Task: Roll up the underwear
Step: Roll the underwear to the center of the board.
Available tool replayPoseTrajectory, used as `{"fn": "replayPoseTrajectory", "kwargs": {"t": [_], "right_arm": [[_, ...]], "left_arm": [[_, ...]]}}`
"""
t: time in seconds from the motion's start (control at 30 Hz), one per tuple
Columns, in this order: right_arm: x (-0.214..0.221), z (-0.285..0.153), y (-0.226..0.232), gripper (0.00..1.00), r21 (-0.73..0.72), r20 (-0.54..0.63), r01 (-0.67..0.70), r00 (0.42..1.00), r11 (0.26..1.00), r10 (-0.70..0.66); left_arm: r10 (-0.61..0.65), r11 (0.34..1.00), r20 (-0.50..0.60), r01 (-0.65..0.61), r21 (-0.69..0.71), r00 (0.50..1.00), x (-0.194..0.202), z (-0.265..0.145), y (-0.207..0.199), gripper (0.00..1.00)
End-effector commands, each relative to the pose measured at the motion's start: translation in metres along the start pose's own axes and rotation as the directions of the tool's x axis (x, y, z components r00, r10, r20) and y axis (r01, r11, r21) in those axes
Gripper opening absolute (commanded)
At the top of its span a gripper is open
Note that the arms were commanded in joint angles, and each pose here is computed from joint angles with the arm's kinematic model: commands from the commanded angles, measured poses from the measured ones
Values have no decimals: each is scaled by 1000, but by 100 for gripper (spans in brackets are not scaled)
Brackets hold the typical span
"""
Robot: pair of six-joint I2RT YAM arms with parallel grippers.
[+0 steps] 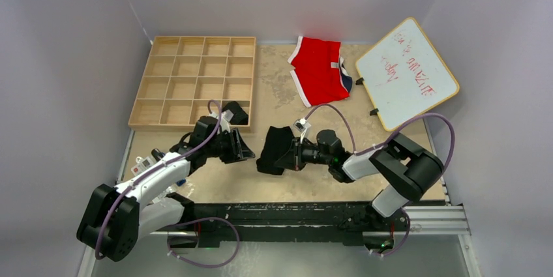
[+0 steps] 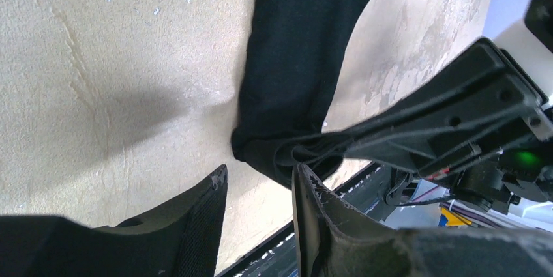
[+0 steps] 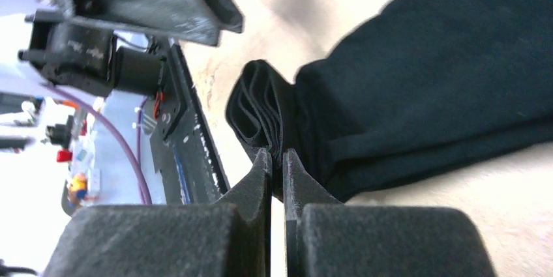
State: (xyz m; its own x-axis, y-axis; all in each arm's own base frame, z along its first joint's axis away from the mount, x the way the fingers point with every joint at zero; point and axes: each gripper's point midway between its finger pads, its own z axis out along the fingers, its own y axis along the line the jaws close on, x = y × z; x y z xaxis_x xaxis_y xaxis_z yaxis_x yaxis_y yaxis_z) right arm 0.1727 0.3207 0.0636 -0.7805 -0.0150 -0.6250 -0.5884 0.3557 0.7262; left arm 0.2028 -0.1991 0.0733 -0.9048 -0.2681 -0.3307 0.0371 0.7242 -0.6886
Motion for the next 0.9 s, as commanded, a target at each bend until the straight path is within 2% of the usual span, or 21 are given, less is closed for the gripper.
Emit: {"fn": "replayPoseTrajectory", "kwargs": {"t": [0.0, 0.23, 0.33, 0.57, 0.87], "right_arm": [[-2, 1, -18, 0, 68, -13, -202, 979, 977, 204], [8, 3, -38, 0, 115, -40, -368, 927, 923, 374], [13, 0, -48, 0, 152, -28, -416, 905, 896, 425], [18, 1, -54, 0, 158, -50, -439, 891, 884, 452], [26, 0, -57, 2, 162, -74, -462, 876, 872, 477]], "left_arm": [[6, 1000, 21, -6, 15, 1000, -6, 1, -2, 38], [47, 995, 1, -47, 85, 999, 2, 3, -8, 39], [62, 991, -27, -59, 118, 998, 10, 5, -8, 42], [82, 973, -96, -59, 222, 992, 24, 17, -13, 47], [30, 975, -126, -1, 224, 992, 35, 30, -1, 49]]}}
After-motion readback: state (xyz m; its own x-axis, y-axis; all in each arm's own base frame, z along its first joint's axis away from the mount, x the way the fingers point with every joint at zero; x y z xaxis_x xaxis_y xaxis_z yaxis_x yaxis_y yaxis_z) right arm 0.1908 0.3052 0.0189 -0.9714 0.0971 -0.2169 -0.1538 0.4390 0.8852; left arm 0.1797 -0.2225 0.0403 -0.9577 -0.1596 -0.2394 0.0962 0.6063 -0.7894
